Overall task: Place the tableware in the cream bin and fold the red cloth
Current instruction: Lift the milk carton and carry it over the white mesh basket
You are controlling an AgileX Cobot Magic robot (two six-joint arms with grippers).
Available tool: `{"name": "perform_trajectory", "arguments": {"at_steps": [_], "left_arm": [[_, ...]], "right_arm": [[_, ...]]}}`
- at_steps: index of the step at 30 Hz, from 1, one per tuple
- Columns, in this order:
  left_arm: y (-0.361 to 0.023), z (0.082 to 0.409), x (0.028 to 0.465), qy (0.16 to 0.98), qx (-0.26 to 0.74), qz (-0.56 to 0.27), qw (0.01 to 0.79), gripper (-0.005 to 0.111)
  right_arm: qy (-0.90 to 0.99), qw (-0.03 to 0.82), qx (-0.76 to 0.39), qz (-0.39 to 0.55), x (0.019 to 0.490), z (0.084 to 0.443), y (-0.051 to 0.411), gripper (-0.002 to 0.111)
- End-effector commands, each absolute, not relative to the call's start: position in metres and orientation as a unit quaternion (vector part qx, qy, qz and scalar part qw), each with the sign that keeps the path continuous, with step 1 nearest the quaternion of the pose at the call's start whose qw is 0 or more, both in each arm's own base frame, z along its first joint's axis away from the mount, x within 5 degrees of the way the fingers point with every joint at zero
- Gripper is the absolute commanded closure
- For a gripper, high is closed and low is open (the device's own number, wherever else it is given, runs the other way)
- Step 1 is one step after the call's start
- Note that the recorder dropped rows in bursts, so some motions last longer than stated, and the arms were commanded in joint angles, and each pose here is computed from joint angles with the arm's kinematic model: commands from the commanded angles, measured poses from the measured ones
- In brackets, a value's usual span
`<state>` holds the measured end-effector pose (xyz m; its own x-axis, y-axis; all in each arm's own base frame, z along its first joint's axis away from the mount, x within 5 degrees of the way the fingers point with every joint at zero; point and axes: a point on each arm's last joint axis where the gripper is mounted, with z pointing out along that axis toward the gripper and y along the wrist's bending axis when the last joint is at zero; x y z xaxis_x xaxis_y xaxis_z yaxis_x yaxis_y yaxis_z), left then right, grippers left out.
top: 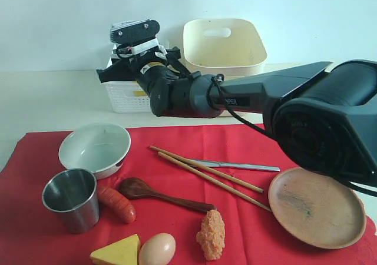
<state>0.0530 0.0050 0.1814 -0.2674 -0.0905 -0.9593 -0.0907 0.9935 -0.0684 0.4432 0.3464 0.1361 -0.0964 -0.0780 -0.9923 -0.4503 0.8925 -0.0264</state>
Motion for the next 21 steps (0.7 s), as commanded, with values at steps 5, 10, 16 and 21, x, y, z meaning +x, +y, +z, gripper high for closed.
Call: {"name": "perform_trajectory", "arguments": {"at_steps": [5, 10, 16, 21], "left_arm": [[0.005, 0.181, 0.053, 0.793, -0.057, 0.0, 0.607, 0.106], [0.005, 0.181, 0.053, 0.793, -0.057, 0.0, 0.607, 0.106], [0.005, 0.181, 0.053, 0.793, -0.057, 0.0, 0.607, 0.106], [0.005, 0.181, 0.053, 0.793, -0.057, 0.0, 0.607, 0.106]], "right_arm": [[0.718, 0.662, -0.175, 0.126, 0.445, 0.138, 0.345, 0.032], [0.719, 0.66, -0.176, 0.127, 0.445, 0.138, 0.346, 0.028], [0.721, 0.658, -0.168, 0.138, 0.441, 0.146, 0.35, 0.028], [0.723, 0.647, -0.18, 0.16, 0.431, 0.166, 0.359, 0.028]]}}
